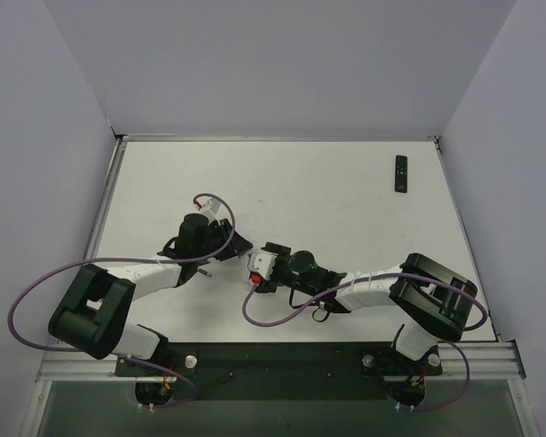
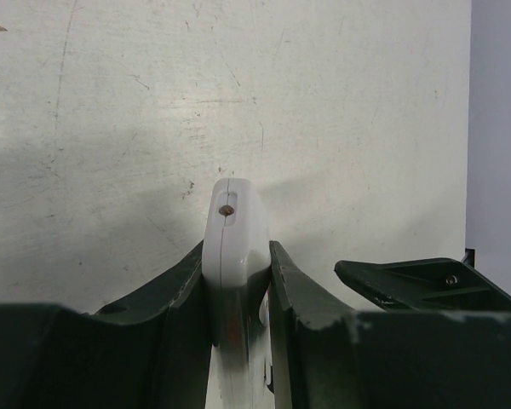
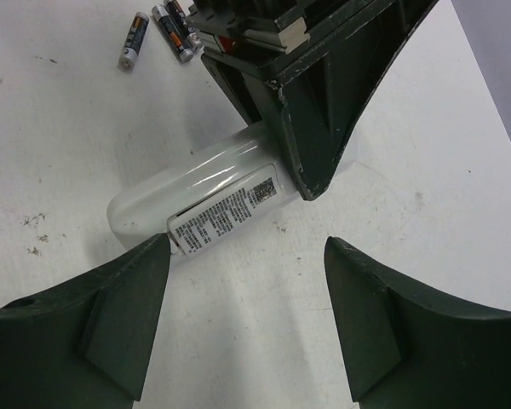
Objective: Load the batteries into the remote control
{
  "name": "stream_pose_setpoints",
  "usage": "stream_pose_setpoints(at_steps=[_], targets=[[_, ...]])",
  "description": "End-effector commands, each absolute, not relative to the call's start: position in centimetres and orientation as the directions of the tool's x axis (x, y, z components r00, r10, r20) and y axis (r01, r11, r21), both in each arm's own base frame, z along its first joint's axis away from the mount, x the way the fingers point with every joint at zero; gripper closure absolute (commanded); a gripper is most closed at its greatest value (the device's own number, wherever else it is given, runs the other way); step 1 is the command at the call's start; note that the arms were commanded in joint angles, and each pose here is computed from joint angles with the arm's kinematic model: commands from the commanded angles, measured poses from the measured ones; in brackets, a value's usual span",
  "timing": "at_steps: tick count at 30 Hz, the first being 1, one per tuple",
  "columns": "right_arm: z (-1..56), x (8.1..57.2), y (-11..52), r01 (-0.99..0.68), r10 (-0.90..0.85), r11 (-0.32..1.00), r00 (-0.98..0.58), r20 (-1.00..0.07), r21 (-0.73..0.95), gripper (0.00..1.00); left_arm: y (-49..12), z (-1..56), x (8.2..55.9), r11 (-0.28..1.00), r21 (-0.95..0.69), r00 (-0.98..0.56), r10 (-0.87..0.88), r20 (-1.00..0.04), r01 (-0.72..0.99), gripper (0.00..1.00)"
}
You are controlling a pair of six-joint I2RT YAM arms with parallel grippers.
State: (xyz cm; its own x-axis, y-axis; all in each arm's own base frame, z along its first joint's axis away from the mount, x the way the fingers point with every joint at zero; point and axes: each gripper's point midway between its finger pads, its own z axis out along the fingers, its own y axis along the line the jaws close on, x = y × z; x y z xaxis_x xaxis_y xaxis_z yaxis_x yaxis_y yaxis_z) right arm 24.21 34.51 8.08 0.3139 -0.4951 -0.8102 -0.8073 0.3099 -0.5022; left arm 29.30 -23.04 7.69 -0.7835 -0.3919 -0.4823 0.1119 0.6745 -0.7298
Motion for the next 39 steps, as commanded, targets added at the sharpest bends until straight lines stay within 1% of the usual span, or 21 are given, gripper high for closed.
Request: stream_pose_setpoints(at_steps=[1, 10, 14, 24, 28, 30, 32, 33, 34, 35, 36, 37, 38, 39], targets=[[10.3, 28.2, 33.3, -0.71, -0.504, 0.445, 0.304, -0.808, -0.545, 0.33, -23.8, 7.7, 28.3, 0.666, -0.731, -0.822, -0.328, -0.466, 0.149, 1.0], [10.9, 29.0, 32.8, -0.696, -0.503, 0.47, 0.294, -0.813, -0.543, 0.33, -23.3, 6.5, 27.3, 0.692, -0.71, -0.845, -0.296, -0.445, 0.132, 1.0], [10.7, 28.9, 32.8, -0.704, -0.507, 0.46, 0.292, -0.811, -0.541, 0.33, -22.9, 6.2, 27.2, 0.702, -0.701, -0.84, -0.302, -0.45, 0.124, 1.0], [9.4, 27.5, 33.0, -0.764, -0.516, 0.414, 0.251, -0.819, -0.495, 0.32, -21.4, 7.4, 30.4, 0.748, -0.66, -0.753, -0.398, -0.524, 0.064, 1.0], [9.3, 27.2, 32.7, -0.778, -0.516, 0.426, 0.21, -0.831, -0.461, 0.3, -20.8, 7.8, 32.0, 0.756, -0.653, -0.723, -0.424, -0.545, 0.049, 1.0], [9.7, 27.0, 32.4, -0.782, -0.502, 0.45, 0.179, -0.846, -0.432, 0.29, -20.3, 8.9, 32.7, 0.751, -0.659, -0.7, -0.443, -0.56, 0.051, 1.0], [9.3, 26.9, 31.7, -0.785, -0.5, 0.494, 0.095, -0.861, -0.374, 0.26, -19.9, 9.7, 32.9, 0.749, -0.66, -0.682, -0.454, -0.573, 0.055, 1.0], [10.5, 27.4, 31.7, -0.777, -0.479, 0.523, 0.072, -0.875, -0.351, 0.24, -19.7, 11.1, 32.9, 0.744, -0.663, -0.659, -0.462, -0.593, 0.075, 1.0], [10.5, 27.2, 31.6, -0.78, -0.448, 0.56, -0.002, -0.894, -0.279, 0.22, -19.4, 11.4, 32.7, 0.749, -0.658, -0.657, -0.46, -0.598, 0.075, 1.0], [9.7, 26.9, 31.0, -0.785, -0.471, 0.569, -0.067, -0.88, -0.244, 0.22, -19.1, 12.1, 32.6, 0.756, -0.648, -0.644, -0.454, -0.616, 0.087, 1.0], [10.8, 27.1, 31.2, -0.782, -0.441, 0.588, -0.097, -0.892, -0.206, 0.22, -18.6, 13.7, 32.6, 0.758, -0.644, -0.611, -0.463, -0.642, 0.102, 1.0], [11.0, 27.2, 31.0, -0.776, -0.429, 0.608, -0.145, -0.892, -0.166, 0.22, -18.0, 13.9, 32.2, 0.77, -0.631, -0.612, -0.457, -0.645, 0.091, 1.0], [9.9, 26.4, 30.3, -0.77, -0.439, 0.63, -0.248, -0.864, -0.1, 0.22, -17.5, 14.6, 32.1, 0.78, -0.618, -0.597, -0.45, -0.664, 0.099, 1.0], [9.8, 26.3, 30.1, -0.763, -0.445, 0.641, -0.285, -0.849, -0.079, 0.22, -16.9, 16.3, 31.8, 0.78, -0.615, -0.563, -0.459, -0.688, 0.117, 1.0]])
